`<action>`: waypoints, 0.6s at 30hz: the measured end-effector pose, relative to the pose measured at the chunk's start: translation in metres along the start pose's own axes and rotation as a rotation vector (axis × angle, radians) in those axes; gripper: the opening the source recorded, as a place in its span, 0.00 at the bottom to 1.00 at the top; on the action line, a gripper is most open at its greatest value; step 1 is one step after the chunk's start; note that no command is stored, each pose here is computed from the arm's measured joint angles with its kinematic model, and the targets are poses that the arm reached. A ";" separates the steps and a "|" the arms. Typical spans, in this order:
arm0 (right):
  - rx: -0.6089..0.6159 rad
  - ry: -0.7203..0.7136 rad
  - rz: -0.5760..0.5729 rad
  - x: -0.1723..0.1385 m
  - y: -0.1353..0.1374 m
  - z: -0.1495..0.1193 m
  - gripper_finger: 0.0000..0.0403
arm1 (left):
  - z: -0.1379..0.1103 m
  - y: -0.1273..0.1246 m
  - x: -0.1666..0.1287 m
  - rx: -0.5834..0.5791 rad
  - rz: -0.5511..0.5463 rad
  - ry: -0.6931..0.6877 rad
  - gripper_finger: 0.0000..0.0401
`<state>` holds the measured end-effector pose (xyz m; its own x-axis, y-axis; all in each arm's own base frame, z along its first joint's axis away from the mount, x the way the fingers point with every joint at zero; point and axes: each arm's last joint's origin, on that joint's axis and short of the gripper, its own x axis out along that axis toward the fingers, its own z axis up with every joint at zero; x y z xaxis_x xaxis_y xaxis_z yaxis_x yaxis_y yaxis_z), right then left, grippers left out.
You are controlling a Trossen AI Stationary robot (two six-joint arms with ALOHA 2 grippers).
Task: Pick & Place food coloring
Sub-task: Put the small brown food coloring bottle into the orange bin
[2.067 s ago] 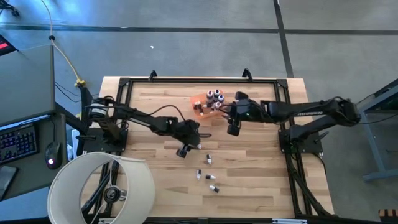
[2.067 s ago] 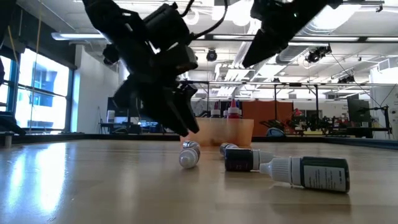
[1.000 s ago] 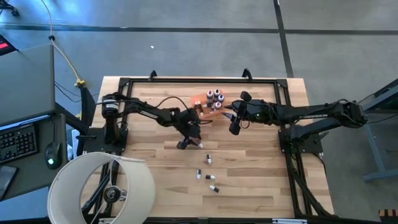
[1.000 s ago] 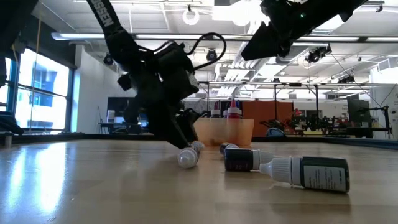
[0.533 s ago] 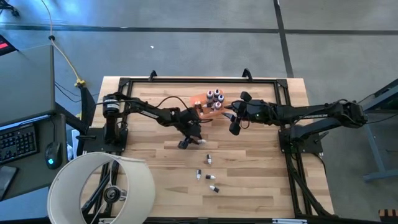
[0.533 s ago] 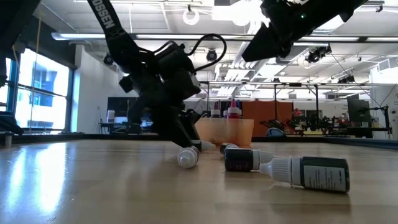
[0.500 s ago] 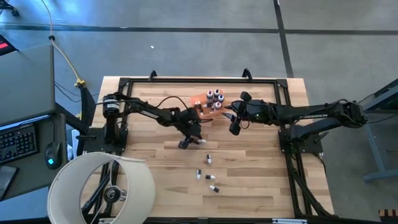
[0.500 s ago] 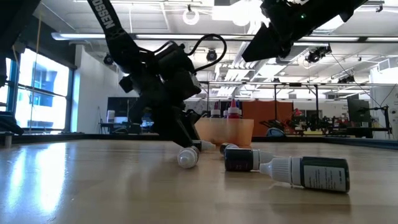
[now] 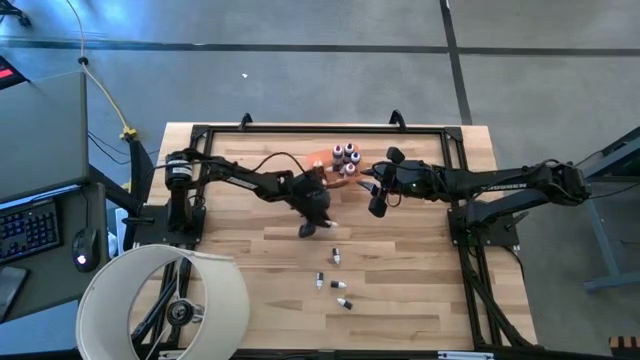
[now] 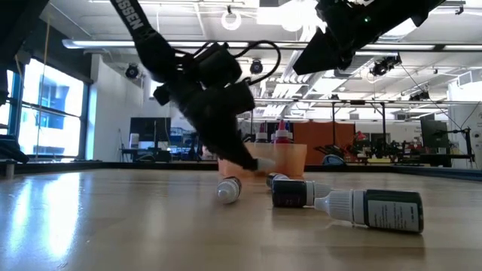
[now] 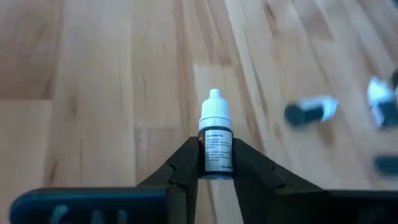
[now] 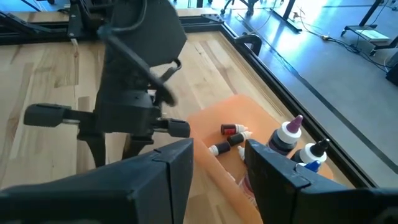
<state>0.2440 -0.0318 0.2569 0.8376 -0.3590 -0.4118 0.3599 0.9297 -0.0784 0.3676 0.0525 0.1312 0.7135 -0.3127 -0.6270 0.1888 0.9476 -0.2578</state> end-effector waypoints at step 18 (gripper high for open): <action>-0.172 -0.139 -0.156 -0.024 -0.010 0.018 0.34 | 0.103 -0.006 -0.045 -0.002 0.288 0.215 0.18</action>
<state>0.2277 -0.0342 0.2844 0.8305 -0.4954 -0.2547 0.4236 0.8586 -0.2888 0.4041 0.0681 0.2367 0.5785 -0.0399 -0.8147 -0.0009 0.9988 -0.0495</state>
